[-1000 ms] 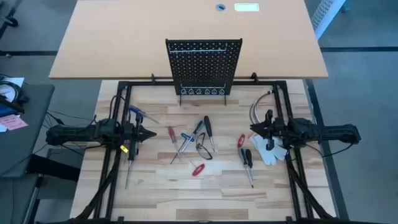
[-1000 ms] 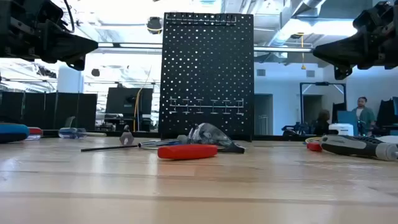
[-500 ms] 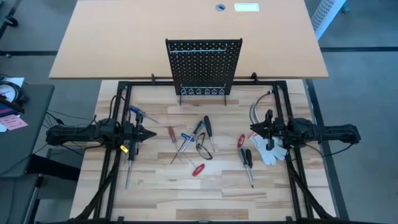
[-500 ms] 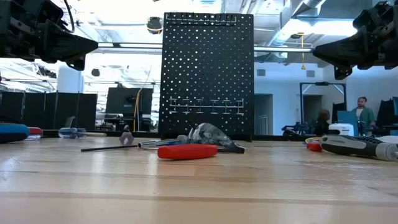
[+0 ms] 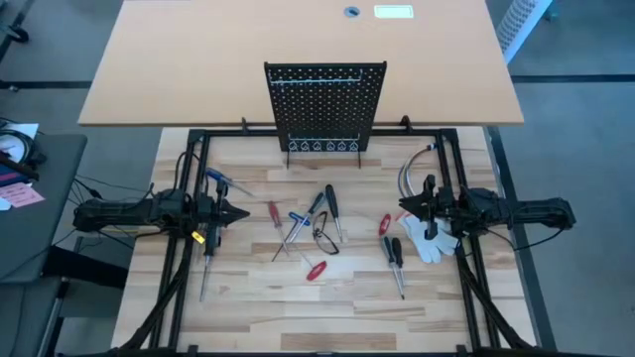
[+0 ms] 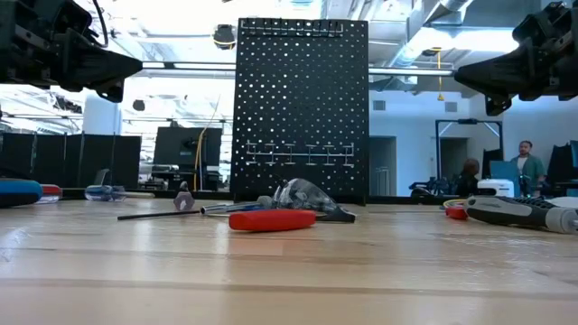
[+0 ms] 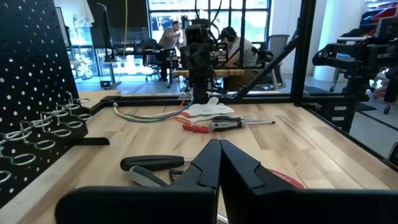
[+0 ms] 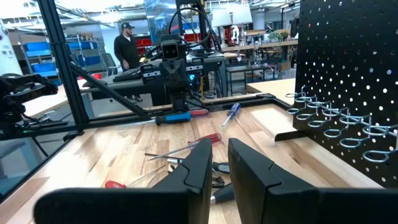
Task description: Hang tools onto peg board
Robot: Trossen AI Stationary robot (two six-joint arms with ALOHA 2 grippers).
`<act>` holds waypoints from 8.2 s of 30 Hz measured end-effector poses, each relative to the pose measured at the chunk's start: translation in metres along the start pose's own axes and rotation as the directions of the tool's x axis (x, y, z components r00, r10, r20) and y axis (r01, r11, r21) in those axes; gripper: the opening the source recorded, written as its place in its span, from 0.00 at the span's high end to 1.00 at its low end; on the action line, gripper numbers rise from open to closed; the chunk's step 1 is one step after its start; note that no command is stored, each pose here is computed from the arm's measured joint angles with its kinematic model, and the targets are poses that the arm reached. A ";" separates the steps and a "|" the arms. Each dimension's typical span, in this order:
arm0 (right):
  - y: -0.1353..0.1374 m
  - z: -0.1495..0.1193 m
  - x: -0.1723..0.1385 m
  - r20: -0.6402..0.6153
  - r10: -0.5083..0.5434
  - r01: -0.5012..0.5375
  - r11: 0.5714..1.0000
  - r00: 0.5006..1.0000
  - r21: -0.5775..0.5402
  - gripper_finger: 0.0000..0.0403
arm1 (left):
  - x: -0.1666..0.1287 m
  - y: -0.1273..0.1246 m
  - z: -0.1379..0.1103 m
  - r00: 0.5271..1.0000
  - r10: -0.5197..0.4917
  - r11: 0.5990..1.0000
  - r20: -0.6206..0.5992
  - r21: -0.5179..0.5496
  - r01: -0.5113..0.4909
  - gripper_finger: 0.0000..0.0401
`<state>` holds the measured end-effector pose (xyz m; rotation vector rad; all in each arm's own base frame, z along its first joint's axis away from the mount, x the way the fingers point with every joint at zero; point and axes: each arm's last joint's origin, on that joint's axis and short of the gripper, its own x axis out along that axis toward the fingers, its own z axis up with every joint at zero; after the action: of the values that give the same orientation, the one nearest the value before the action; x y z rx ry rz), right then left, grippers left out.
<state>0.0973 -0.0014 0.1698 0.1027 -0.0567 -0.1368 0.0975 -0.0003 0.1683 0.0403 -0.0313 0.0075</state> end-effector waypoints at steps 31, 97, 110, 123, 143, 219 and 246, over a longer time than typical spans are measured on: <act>0.006 0.031 0.058 -0.038 -0.015 0.018 0.996 0.999 0.082 0.79 | 0.000 0.000 0.000 1.000 0.000 0.981 0.000 0.192 0.000 1.00; 0.115 -0.086 0.257 -0.843 -0.043 -0.036 0.997 0.537 -0.074 0.96 | 0.000 -0.007 0.007 0.991 -0.110 0.968 0.078 -0.217 0.125 1.00; 0.154 -0.006 0.221 -0.693 -0.184 -0.128 0.919 0.697 -0.374 0.97 | -0.001 -0.006 0.009 0.990 -0.106 0.970 0.092 -0.209 0.123 1.00; 0.124 0.104 0.221 -0.300 -0.593 0.122 0.566 0.747 -0.816 0.98 | -0.001 -0.006 0.010 0.989 -0.105 0.972 0.100 -0.201 0.124 1.00; 0.038 0.159 0.247 -0.187 -0.818 0.044 0.250 0.544 -0.967 0.98 | 0.000 -0.007 0.006 0.992 -0.107 0.969 0.067 -0.218 0.119 1.00; -0.041 0.161 0.210 -0.488 -0.769 0.050 0.554 0.414 -0.831 0.57 | 0.000 -0.007 0.005 0.992 -0.108 0.968 0.058 -0.222 0.118 1.00; -0.024 -0.001 0.145 -0.923 -0.312 0.343 0.912 0.226 -0.224 0.47 | 0.000 -0.007 0.003 0.993 -0.109 0.960 0.033 -0.256 0.114 1.00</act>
<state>0.2373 -0.0447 0.1733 0.2146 1.2339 -0.4994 0.0972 -0.0071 0.1712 -0.2185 -0.0485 -0.1099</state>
